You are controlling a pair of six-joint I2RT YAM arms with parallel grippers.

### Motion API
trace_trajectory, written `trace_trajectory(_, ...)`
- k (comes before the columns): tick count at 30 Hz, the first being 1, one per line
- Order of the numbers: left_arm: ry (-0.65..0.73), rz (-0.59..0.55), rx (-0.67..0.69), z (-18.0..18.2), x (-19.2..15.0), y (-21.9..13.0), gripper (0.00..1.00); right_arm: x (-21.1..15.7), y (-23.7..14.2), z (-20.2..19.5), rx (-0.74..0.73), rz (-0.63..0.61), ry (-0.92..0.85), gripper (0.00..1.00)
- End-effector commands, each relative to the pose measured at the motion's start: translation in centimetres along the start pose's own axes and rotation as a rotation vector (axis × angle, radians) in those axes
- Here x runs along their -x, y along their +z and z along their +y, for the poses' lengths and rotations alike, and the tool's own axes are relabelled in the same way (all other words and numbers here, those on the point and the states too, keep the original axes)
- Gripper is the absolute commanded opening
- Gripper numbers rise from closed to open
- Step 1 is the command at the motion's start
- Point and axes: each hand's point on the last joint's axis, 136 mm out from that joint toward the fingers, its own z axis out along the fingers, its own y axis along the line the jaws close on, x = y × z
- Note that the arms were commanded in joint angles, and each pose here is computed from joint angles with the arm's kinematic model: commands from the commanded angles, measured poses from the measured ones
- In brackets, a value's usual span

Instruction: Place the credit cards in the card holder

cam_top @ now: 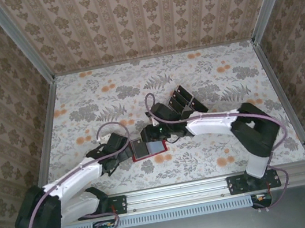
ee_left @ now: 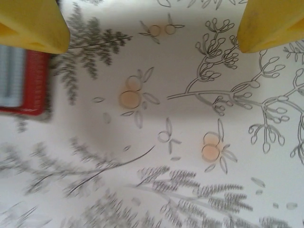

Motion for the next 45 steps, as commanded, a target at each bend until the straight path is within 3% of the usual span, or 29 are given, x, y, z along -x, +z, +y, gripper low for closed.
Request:
trace_trajectory(1, -0.014, -0.031, -0.072, -1.2, 1.5, -1.6, 1.00, -0.5, -2.2, -3.5, -0.220, 0.003, -0.097, 0.45)
trace_trajectory(6, -0.042, -0.048, -0.090, -1.2, 2.2, -2.3, 1.00, -0.3, -3.0, -6.6, -0.454, 0.020, -0.235, 0.51)
trace_trajectory(19, -0.066, -0.023, -0.066, -0.4, 1.3, -1.7, 1.00, -1.0, 0.3, -7.8, -0.722, 0.110, -0.459, 0.53)
trace_trajectory(24, -0.070, -0.020, -0.071, -0.3, 1.1, -1.4, 1.00, -0.7, 0.4, -9.1, -0.812, 0.114, -0.492, 0.50)
trace_trajectory(28, -0.067, -0.011, -0.071, -0.4, 0.9, -1.2, 1.00, -0.7, 0.3, -9.6, -0.839, 0.113, -0.499, 0.39)
trace_trajectory(30, -0.064, -0.008, -0.073, -0.5, 0.9, -1.1, 1.00, -0.6, 0.1, -9.6, -0.834, 0.101, -0.490, 0.24)
trace_trajectory(34, -0.056, -0.008, -0.093, -0.9, 1.0, -1.1, 1.00, -0.6, -0.6, -9.1, -0.781, 0.065, -0.447, 0.07)
trace_trajectory(45, -0.063, -0.012, -0.304, -5.0, 0.9, -0.8, 1.00, -1.1, 0.6, -9.3, -0.348, 0.034, -0.070, 0.02)
